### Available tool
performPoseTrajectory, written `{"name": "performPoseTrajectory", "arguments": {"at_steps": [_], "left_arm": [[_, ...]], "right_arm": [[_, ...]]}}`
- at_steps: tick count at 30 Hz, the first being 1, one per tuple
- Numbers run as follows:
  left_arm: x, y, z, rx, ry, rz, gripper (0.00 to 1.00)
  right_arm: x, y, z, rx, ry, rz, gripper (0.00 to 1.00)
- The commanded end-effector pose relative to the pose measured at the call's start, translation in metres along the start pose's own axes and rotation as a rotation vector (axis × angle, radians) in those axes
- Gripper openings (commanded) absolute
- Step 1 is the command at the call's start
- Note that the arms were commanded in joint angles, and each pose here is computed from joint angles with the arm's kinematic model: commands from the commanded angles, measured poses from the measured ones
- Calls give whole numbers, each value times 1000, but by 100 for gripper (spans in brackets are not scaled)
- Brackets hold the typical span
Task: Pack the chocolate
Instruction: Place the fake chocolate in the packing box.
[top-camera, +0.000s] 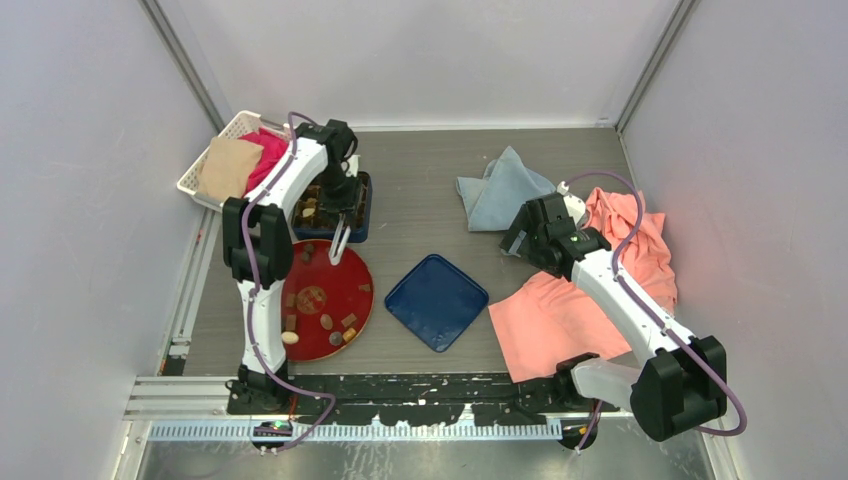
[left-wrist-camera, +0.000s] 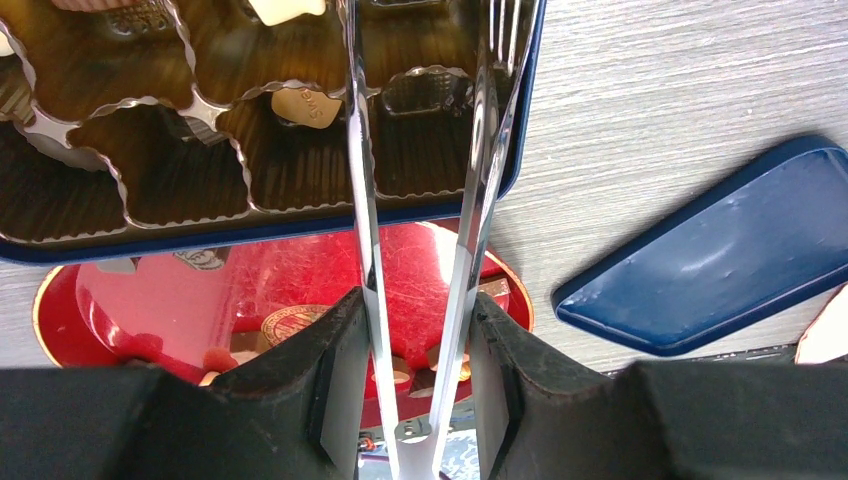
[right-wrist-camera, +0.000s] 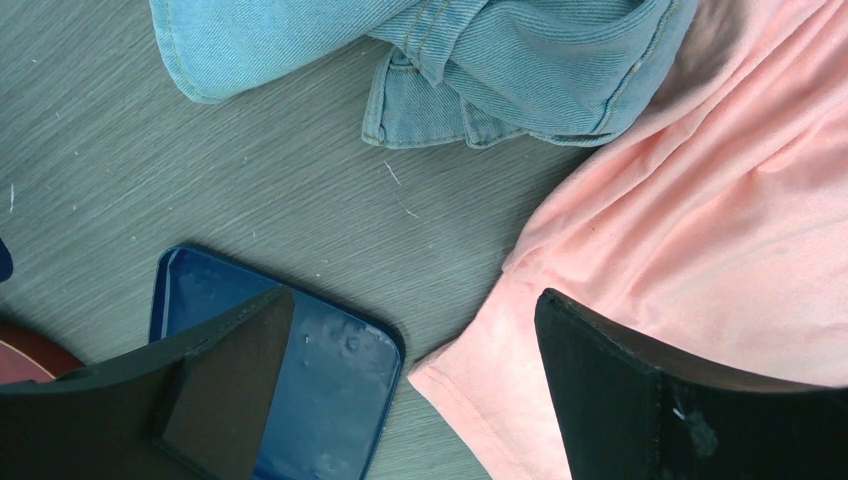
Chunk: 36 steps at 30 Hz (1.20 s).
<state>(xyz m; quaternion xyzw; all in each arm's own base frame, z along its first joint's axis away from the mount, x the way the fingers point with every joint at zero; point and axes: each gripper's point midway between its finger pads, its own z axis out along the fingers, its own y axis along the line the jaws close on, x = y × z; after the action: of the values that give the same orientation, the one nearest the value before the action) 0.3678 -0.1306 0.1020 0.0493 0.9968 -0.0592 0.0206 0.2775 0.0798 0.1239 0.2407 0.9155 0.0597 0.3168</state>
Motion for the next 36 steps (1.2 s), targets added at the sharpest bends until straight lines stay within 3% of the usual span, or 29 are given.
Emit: {"name": "performPoseTrajectory", "arguments": {"at_steps": [1,12,19,23,29,36], "left_arm": [[-6,-2,-18,12,-48,4,39],[-8,-3,-23,15,-64,2,38],[-8,-8,-45,39,-122,-7,10],[4,-8,-67,41,-155,-16,0],[53,3,-81,6,-137,-51,0],[150,17,-66,-19,3,-175,0]], "right_arm": [[-12,6,-7,-27,-55,20,96],[-12,3,-9,-24,-60,19,96],[-11,3,-8,-22,-57,18,96],[-11,4,-7,-26,-55,18,96],[-10,9,-5,-43,-44,22,96],[-7,14,0,-60,-26,24,96]]}}
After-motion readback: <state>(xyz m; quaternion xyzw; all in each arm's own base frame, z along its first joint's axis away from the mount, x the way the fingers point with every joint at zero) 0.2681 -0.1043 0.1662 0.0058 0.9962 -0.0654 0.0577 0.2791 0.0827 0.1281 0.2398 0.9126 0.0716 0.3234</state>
